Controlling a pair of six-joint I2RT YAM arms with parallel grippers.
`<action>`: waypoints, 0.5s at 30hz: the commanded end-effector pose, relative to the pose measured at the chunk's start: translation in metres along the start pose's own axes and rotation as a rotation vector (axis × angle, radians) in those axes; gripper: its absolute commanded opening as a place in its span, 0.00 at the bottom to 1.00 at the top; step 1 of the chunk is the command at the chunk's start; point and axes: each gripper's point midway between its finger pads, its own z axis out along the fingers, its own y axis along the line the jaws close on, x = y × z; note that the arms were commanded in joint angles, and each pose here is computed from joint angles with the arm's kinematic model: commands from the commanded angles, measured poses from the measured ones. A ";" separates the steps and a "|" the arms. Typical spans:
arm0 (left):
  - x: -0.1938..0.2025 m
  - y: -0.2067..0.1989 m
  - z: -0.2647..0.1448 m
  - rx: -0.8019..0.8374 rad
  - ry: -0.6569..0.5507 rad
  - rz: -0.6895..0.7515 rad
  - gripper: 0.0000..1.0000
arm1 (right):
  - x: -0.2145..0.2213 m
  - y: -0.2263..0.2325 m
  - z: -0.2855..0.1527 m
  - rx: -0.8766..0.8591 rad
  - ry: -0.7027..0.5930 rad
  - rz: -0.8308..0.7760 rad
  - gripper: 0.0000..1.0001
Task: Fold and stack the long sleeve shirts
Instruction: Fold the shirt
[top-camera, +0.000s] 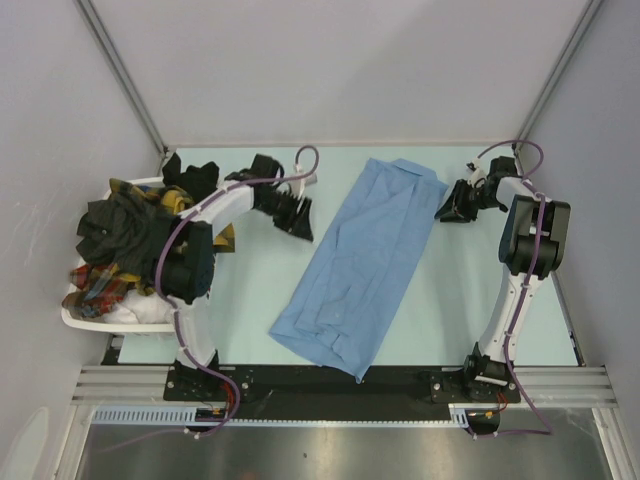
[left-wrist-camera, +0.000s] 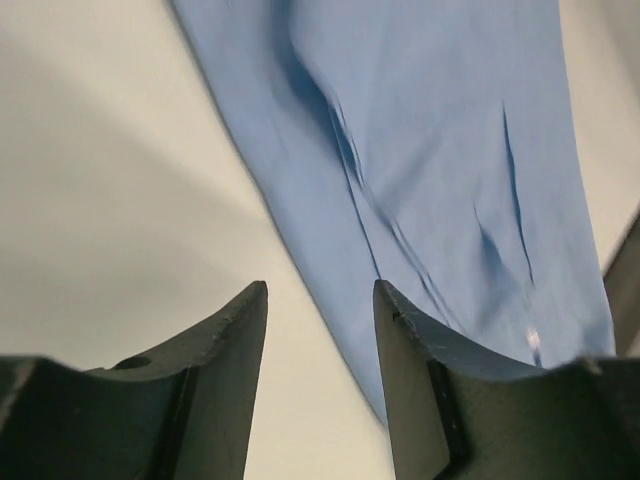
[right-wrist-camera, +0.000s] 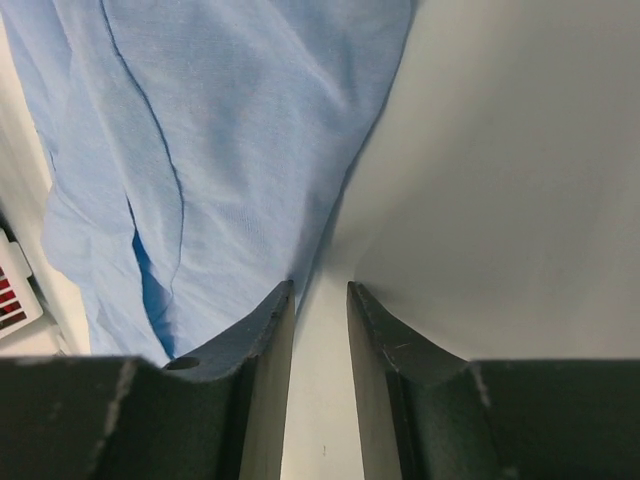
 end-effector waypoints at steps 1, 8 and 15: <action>-0.043 0.025 0.038 -0.024 -0.059 -0.039 0.51 | 0.001 -0.011 0.012 0.022 0.027 0.000 0.32; -0.075 0.048 0.069 -0.073 -0.104 -0.055 0.50 | -0.017 -0.010 0.019 0.011 0.007 -0.015 0.30; -0.066 0.044 0.096 -0.025 -0.073 -0.127 0.37 | -0.034 -0.009 0.033 0.014 -0.001 -0.037 0.17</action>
